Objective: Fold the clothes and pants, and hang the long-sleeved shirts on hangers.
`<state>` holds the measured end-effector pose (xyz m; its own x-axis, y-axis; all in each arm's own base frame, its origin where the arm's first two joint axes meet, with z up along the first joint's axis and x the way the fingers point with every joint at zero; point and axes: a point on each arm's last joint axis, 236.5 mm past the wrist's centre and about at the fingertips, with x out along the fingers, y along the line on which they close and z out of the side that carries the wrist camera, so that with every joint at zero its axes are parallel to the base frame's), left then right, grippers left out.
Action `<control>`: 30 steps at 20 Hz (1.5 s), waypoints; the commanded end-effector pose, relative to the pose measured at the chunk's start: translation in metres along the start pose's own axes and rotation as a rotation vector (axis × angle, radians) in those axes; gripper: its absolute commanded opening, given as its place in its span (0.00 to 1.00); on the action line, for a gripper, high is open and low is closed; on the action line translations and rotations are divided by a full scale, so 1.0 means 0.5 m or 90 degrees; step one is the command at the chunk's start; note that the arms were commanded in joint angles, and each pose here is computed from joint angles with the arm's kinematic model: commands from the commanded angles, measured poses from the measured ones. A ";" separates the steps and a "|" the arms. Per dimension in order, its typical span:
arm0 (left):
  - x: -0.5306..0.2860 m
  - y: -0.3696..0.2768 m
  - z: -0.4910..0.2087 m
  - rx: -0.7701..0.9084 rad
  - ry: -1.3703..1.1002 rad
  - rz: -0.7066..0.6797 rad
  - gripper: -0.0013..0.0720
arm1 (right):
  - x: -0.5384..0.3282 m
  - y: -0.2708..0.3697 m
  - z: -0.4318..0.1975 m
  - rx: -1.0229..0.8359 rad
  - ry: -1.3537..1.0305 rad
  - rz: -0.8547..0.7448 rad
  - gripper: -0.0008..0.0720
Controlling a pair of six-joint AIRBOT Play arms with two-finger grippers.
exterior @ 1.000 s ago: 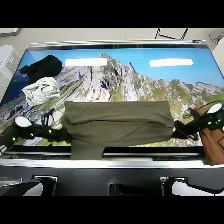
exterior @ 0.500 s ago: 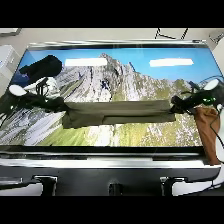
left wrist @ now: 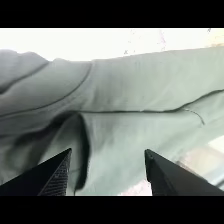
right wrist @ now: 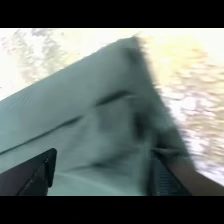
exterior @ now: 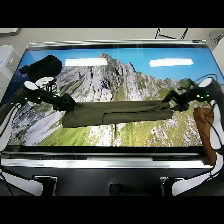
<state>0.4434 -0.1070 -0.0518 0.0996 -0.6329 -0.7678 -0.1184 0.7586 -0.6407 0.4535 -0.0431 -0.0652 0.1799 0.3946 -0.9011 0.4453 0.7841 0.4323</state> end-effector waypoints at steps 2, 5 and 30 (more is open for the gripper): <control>-0.071 -0.019 -0.001 0.010 -0.011 -0.016 0.75 | -0.034 -0.088 -0.028 0.040 0.066 0.012 0.99; -0.104 -0.068 -0.006 0.047 -0.037 -0.017 0.75 | -0.003 -0.068 -0.028 0.028 0.084 0.056 0.99; 0.483 -0.508 -0.223 -0.085 -0.017 -0.189 0.05 | -0.367 0.441 -0.325 -0.375 -0.079 0.269 0.07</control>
<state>0.4078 -0.4193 -0.0581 0.1718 -0.7701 -0.6143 -0.0503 0.6159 -0.7862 0.4009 0.1075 0.1586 0.3061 0.6770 -0.6693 -0.1354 0.7268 0.6734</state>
